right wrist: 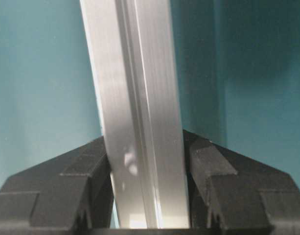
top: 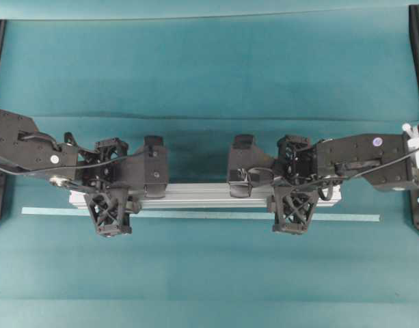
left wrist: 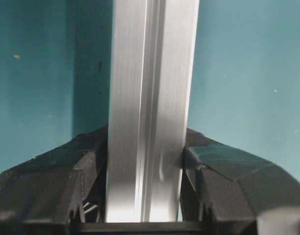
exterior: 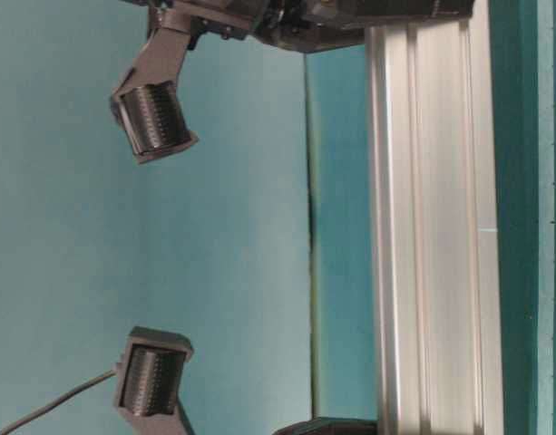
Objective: Lift the metal rail with both hands.
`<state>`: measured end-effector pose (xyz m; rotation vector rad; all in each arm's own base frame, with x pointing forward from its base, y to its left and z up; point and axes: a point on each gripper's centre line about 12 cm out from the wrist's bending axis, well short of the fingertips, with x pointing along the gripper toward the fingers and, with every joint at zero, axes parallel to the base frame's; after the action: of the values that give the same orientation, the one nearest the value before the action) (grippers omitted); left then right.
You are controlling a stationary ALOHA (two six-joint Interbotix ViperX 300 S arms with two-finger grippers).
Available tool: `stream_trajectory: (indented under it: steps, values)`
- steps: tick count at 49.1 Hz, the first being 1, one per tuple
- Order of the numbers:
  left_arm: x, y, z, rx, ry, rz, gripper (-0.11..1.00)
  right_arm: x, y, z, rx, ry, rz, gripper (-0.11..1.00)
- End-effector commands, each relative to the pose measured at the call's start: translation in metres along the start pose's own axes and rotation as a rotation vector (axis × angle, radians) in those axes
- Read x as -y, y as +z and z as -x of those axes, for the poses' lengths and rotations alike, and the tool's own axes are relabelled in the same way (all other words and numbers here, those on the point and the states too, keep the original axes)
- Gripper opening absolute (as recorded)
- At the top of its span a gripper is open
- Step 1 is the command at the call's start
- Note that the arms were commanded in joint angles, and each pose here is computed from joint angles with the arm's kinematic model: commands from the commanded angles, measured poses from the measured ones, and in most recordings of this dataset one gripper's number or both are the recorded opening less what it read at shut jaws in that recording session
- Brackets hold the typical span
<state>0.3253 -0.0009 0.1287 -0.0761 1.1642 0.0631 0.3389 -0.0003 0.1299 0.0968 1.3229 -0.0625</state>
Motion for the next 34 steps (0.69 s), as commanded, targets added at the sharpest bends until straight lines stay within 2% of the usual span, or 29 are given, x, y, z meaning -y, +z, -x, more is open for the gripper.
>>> stream_trajectory:
  steps: [1, 34]
  values:
    - [0.000, 0.006, 0.003, 0.031, -0.002, 0.006, 0.36, -0.004, -0.001, -0.003, -0.004, 0.005, 0.002, 0.39]
    - [0.001, 0.003, -0.008, 0.018, -0.003, -0.002, 0.36, -0.007, -0.010, -0.012, -0.008, 0.013, -0.003, 0.39]
